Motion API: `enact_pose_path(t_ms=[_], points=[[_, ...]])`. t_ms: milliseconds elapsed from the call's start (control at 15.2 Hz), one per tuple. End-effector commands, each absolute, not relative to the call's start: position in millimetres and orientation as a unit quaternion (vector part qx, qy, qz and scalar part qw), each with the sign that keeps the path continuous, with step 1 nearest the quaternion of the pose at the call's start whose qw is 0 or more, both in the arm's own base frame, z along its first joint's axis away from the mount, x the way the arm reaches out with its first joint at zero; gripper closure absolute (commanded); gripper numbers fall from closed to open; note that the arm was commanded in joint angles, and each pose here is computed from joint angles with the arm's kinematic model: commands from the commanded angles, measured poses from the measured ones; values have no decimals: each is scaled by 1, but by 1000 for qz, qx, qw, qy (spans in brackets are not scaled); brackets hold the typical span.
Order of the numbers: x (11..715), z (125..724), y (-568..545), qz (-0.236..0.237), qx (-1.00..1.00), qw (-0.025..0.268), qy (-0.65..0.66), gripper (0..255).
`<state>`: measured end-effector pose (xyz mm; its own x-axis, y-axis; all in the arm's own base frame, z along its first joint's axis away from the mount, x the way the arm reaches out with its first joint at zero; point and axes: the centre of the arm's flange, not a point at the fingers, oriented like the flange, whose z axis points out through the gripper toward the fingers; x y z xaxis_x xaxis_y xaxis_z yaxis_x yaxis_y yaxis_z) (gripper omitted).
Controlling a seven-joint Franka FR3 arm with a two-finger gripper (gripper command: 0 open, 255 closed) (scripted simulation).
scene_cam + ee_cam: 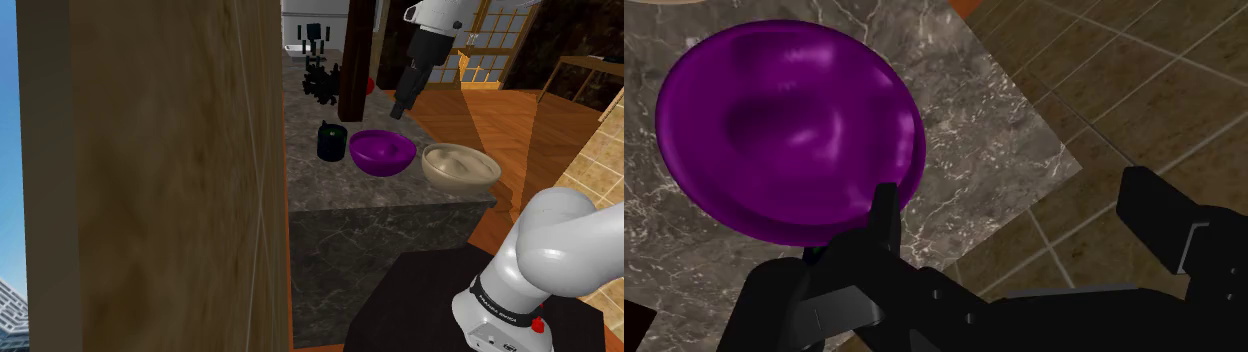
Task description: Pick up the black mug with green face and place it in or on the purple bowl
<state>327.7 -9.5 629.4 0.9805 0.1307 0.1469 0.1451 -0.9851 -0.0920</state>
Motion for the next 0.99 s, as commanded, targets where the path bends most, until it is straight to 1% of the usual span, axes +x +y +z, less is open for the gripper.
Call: enact_pose_path(t_ms=[0, 924], points=[[328, 629, -10, -70, -994, 51, -69, 0], [499, 560, -46, -45, -996, 44, 57, 0]])
